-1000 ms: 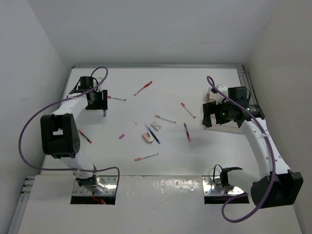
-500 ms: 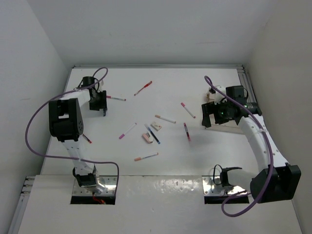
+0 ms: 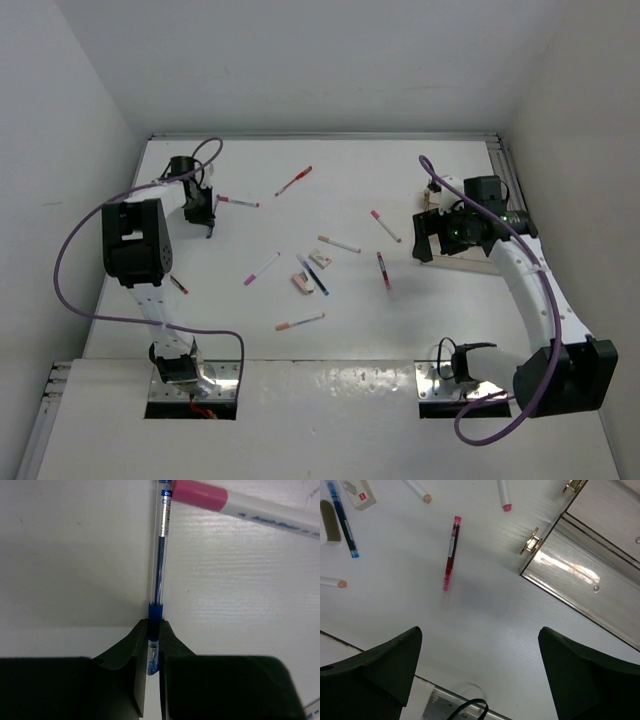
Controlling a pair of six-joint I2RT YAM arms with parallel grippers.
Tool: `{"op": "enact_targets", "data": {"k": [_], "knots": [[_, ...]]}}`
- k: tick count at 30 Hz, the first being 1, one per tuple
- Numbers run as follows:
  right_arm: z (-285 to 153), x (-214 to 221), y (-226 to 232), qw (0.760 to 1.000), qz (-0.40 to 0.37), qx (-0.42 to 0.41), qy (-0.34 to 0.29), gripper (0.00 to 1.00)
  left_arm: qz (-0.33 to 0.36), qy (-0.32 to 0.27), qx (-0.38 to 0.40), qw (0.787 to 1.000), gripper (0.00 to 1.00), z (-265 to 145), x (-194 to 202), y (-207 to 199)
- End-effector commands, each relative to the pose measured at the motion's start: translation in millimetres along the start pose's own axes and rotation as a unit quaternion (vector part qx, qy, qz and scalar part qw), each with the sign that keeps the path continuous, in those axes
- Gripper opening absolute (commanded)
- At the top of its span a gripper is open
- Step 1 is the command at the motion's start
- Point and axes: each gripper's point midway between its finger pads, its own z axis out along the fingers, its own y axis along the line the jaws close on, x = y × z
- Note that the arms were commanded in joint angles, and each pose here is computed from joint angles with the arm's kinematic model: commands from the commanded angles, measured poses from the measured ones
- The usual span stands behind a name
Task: Sort the stationery into containers
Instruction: Grab a piece of stationery with the left arm
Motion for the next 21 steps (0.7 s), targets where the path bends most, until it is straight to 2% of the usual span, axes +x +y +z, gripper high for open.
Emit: {"op": "enact_targets", "data": {"k": [1, 3, 5, 6, 8, 9, 10, 11, 13, 14, 15, 17, 18, 20, 21], "knots": [[-21, -28, 12, 0.997, -0.033, -0.021, -0.067, 0.97, 0.002, 0.021, 0.009, 1.0, 0.0, -20, 21, 1], [-29, -39, 16, 0.994, -0.049, -0.027, -0.095, 0.96, 0.009, 0.004, 0.019, 1.0, 0.0, -32, 17, 0], [-43, -51, 28, 0.986, -0.092, -0.052, -0.132, 0.91, 0.007, -0.023, 0.062, 0.998, 0.0, -57, 6, -12], [-47, -58, 30, 0.978, -0.131, -0.056, -0.151, 0.89, 0.035, -0.047, 0.108, 0.992, 0.0, -76, -4, -26], [-59, -69, 44, 0.96, -0.193, -0.073, -0.191, 0.82, 0.054, -0.05, 0.17, 0.983, 0.0, -103, -7, -48], [-65, -80, 48, 0.943, -0.242, -0.071, -0.219, 0.79, 0.081, -0.066, 0.233, 0.967, 0.0, -124, -11, -70], [-68, -84, 54, 0.932, -0.267, -0.075, -0.234, 0.77, 0.095, -0.076, 0.261, 0.958, 0.0, -141, -17, -81], [-74, -89, 66, 0.913, -0.301, -0.095, -0.256, 0.74, 0.098, -0.058, 0.285, 0.952, 0.0, -153, -7, -92], [-80, -100, 86, 0.872, -0.38, -0.106, -0.288, 0.73, 0.132, -0.068, 0.344, 0.927, 0.0, -184, -2, -122], [-82, -105, 93, 0.856, -0.405, -0.109, -0.302, 0.73, 0.132, -0.051, 0.364, 0.921, 0.0, -193, 9, -132], [-86, -115, 108, 0.825, -0.449, -0.112, -0.326, 0.73, 0.146, -0.051, 0.391, 0.907, 0.0, -206, 17, -147], [-89, -126, 124, 0.781, -0.503, -0.107, -0.355, 0.77, 0.153, -0.024, 0.421, 0.894, 0.0, -219, 35, -166], [-84, -126, 141, 0.744, -0.551, -0.109, -0.362, 0.78, 0.148, -0.009, 0.437, 0.887, 0.0, -226, 45, -173], [-79, -127, 161, 0.697, -0.602, -0.105, -0.375, 0.78, 0.145, 0.006, 0.455, 0.879, 0.0, -229, 55, -179], [-76, -126, 184, 0.639, -0.659, -0.102, -0.384, 0.79, 0.152, 0.019, 0.473, 0.867, 0.0, -233, 66, -190]]}}
